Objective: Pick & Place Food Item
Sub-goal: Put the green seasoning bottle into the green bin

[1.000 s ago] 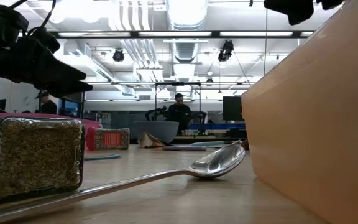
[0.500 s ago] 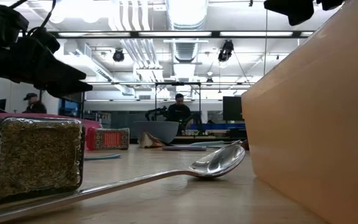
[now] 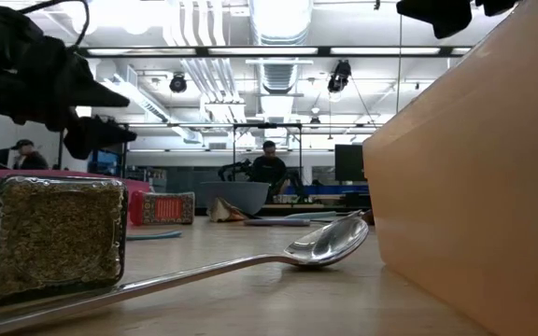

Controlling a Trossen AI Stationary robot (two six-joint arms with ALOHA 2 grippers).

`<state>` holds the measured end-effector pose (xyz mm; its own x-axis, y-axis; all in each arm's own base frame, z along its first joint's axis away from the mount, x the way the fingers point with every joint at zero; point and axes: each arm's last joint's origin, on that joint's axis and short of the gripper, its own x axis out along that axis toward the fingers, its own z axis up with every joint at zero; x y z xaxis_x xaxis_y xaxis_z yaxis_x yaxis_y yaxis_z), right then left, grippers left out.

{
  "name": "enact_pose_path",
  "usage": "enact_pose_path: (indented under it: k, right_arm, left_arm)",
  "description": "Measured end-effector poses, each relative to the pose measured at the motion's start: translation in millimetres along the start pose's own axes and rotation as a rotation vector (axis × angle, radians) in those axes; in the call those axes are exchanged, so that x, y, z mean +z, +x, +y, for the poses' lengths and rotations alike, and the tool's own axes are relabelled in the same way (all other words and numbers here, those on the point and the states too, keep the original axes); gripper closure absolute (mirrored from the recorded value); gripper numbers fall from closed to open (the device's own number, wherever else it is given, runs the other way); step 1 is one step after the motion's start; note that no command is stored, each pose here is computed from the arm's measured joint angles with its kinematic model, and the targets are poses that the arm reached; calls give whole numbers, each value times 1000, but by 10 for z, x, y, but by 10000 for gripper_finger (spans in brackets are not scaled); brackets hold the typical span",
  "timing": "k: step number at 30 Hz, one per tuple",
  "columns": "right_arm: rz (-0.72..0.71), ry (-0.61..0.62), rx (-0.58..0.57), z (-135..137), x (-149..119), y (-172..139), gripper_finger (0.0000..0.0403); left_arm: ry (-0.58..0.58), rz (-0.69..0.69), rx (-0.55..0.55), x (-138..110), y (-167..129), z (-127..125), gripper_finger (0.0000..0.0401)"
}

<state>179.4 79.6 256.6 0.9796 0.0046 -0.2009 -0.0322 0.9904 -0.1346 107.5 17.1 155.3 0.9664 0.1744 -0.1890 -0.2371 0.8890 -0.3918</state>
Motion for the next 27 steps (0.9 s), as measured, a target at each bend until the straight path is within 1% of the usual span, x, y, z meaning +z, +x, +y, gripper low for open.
enact_pose_path:
  k: [2, 3, 6, 8, 11, 14, 18, 21, 23, 25, 27]
  right_arm:
    - [0, 0, 0, 0, 0, 0, 126]
    - [0, 0, 0, 0, 0, 0, 126]
    - [1, 0, 0, 0, -1, 0, 126]
    - [1, -1, 0, 0, -1, 0, 126]
    - [1, -1, 0, -1, -1, 0, 126]
    - [1, -1, 0, -1, -1, 0, 126]
    - [1, -1, 0, -1, -2, 0, 126]
    - [2, -1, 0, -1, -2, 0, 126]
    - [1, -1, 0, -1, -2, 0, 126]
    - [2, -1, 0, -1, -2, 0, 126]
    - [2, -1, 0, -1, -2, 0, 126]
  left_arm:
    - [-73, -19, 32, 87, -16, -31, 29]
    - [-122, -24, 69, 117, -25, -36, 29]
    - [-227, 33, 200, 132, -39, -38, 29]
    - [-275, 31, 233, 199, -36, -82, 29]
    - [-287, 45, 248, 299, 2, -185, 29]
    - [-257, 55, 271, 442, 63, -332, 29]
    - [-258, 121, 395, 574, 146, -516, 29]
    - [-322, 158, 482, 651, 204, -666, 29]
    - [-376, 178, 531, 651, 263, -766, 29]
    - [-428, 198, 559, 613, 343, -873, 29]
    - [-450, 230, 567, 576, 411, -999, 29]
